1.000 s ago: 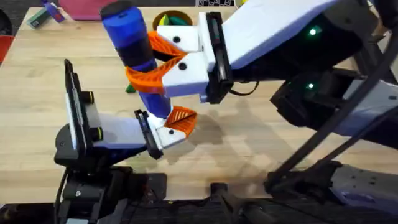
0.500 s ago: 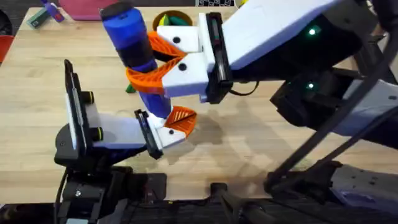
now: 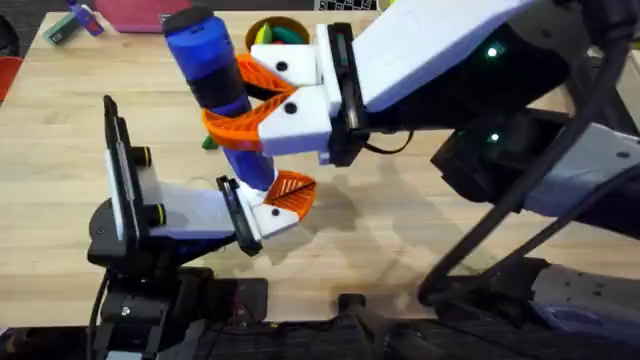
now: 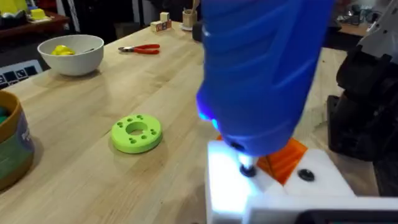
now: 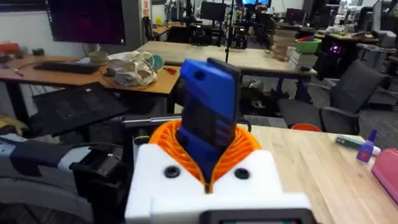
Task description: Pick up the gripper from the table and insert it into the empty holder that is missing its gripper. Then pick up a screw, insert it into the mounting hole, and use the screwdriver to tighten it. Finally, clean up the table by picking up the vegetable and placing it into the bucket.
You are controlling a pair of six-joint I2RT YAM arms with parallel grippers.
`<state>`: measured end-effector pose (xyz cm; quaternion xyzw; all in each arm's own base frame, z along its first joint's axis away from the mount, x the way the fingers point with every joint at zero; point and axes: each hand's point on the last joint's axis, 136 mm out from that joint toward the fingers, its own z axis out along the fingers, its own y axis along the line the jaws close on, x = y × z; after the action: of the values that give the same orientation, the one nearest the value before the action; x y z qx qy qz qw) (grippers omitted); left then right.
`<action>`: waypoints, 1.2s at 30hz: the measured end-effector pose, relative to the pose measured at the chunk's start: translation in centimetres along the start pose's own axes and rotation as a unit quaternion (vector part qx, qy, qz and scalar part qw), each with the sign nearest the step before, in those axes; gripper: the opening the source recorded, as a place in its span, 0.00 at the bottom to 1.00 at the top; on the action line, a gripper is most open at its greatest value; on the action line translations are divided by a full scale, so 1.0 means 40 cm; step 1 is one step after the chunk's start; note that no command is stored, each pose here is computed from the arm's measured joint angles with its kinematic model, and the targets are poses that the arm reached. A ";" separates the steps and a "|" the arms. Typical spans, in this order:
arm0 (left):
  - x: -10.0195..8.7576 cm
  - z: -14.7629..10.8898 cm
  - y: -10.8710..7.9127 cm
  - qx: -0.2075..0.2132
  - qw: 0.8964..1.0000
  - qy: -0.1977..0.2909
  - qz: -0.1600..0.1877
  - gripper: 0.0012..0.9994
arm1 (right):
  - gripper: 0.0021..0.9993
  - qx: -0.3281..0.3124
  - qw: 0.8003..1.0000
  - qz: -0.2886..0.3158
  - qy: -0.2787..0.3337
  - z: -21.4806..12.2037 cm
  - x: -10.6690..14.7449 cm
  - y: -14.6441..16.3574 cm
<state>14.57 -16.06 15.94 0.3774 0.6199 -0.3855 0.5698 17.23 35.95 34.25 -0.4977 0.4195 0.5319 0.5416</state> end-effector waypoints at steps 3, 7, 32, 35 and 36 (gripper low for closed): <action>0.000 0.000 0.000 0.000 1.000 0.000 0.000 0.01 | 0.02 0.000 1.000 -0.001 0.000 0.000 -0.001 0.000; 0.000 0.000 0.000 0.000 1.000 0.000 0.001 0.01 | 0.02 -0.004 1.000 -0.009 -0.008 0.001 -0.009 0.002; -0.001 0.000 -0.001 0.001 1.000 0.000 0.001 0.01 | 0.02 -0.014 0.999 -0.046 -0.016 0.032 -0.162 -0.012; -0.001 0.000 -0.001 0.001 1.000 0.000 0.001 0.01 | 0.02 0.000 1.000 -0.022 0.011 0.028 -0.133 -0.023; -0.001 0.000 -0.001 0.001 1.000 0.000 0.001 0.01 | 0.02 0.011 0.999 -0.007 0.031 0.023 -0.113 -0.030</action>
<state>14.54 -16.08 15.97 0.3784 0.6189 -0.3857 0.5701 17.97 36.23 38.94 -0.5109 0.4382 0.5080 0.5375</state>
